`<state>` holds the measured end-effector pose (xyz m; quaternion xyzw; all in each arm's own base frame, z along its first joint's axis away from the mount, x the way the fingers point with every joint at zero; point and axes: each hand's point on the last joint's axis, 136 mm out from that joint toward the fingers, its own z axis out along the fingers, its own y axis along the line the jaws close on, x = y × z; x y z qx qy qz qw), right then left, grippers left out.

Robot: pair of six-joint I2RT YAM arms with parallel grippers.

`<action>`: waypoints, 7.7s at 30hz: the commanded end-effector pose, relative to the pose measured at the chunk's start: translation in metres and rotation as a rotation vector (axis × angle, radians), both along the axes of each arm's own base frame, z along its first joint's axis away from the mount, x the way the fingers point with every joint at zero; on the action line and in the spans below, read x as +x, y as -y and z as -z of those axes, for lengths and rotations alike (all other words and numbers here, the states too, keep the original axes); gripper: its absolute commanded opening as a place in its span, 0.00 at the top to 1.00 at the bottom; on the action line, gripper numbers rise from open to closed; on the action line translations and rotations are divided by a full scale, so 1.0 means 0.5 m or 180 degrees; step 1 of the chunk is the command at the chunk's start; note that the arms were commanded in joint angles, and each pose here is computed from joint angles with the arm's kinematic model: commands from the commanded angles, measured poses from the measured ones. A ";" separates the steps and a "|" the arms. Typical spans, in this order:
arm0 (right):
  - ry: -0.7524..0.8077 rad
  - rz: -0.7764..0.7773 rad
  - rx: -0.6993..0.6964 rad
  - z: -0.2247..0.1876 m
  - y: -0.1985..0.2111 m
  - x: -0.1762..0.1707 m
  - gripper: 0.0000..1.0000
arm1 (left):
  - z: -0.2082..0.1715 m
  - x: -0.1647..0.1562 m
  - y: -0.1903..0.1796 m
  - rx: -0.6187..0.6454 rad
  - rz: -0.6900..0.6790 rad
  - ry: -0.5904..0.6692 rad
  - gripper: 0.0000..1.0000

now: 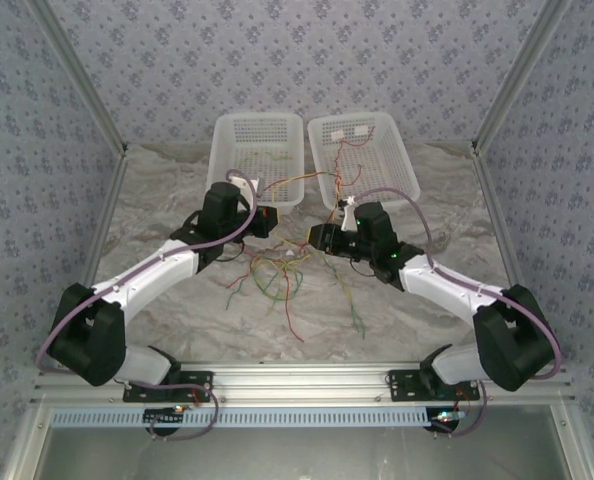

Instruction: Untangle the cables

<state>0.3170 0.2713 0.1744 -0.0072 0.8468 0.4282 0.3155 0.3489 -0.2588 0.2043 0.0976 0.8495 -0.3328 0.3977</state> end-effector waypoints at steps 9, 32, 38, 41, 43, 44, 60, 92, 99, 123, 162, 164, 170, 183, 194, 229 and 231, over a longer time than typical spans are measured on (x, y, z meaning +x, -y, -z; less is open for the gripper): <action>0.0087 0.0545 -0.0520 0.024 0.068 0.047 0.65 | -0.046 -0.003 0.002 -0.0083 0.0004 0.0173 1.00; 0.0373 0.0645 -0.0544 0.023 0.077 0.123 0.61 | -0.060 -0.013 0.023 -0.0170 0.0076 0.0221 1.00; 0.0425 0.0828 -0.0727 0.013 0.111 0.134 0.43 | -0.076 -0.016 0.020 -0.0223 0.0055 0.0261 1.00; 0.0517 0.0871 -0.0723 -0.019 0.131 0.108 0.39 | -0.084 -0.016 0.014 -0.0215 0.0028 0.0296 1.00; 0.0639 0.0809 -0.0707 -0.049 0.139 0.079 0.36 | -0.084 -0.017 0.014 -0.0203 0.0031 0.0293 1.00; 0.0674 0.0779 -0.0719 -0.060 0.145 0.062 0.36 | -0.085 -0.017 0.014 -0.0200 0.0030 0.0292 1.00; 0.0813 0.0208 0.0143 -0.066 0.161 0.035 0.70 | -0.165 -0.073 0.063 -0.0713 0.0693 0.0596 1.00; 0.2126 -0.2306 0.0070 -0.032 -0.003 -0.162 0.30 | -0.217 -0.144 0.084 -0.0919 0.1707 0.0853 1.00; 0.2134 -0.2472 0.0097 -0.042 -0.035 -0.188 0.29 | -0.208 -0.138 0.087 -0.0937 0.1686 0.0810 1.00; 0.1694 -0.2605 -0.0247 0.020 -0.027 -0.253 0.28 | -0.179 -0.105 0.068 -0.0801 0.1453 0.0772 1.00; 0.0862 0.0990 -0.0955 0.001 0.354 0.020 1.00 | -0.122 -0.004 -0.097 -0.0607 -0.0028 0.0694 1.00; 0.0790 0.1006 -0.0967 0.009 0.365 0.023 1.00 | -0.113 0.003 -0.129 -0.0631 -0.0200 0.0658 1.00; 0.0636 0.1070 -0.1157 0.029 0.384 0.028 1.00 | -0.099 -0.008 -0.131 -0.0415 -0.0068 0.0535 1.00; 0.0015 0.0694 -0.1060 0.050 0.370 0.066 0.93 | -0.055 -0.130 0.067 -0.0083 0.1479 0.0243 1.00; -0.0384 0.0599 -0.0675 0.098 0.317 0.110 0.78 | 0.007 -0.180 0.238 -0.0607 0.2318 -0.0173 1.00; -0.0935 0.1786 -0.1625 -0.002 0.547 -0.075 0.25 | 0.094 -0.070 0.164 -0.0525 0.1391 -0.0443 1.00; -0.0711 0.1656 -0.1312 -0.045 0.509 -0.073 0.29 | 0.091 -0.069 0.166 -0.0530 0.1393 -0.0447 1.00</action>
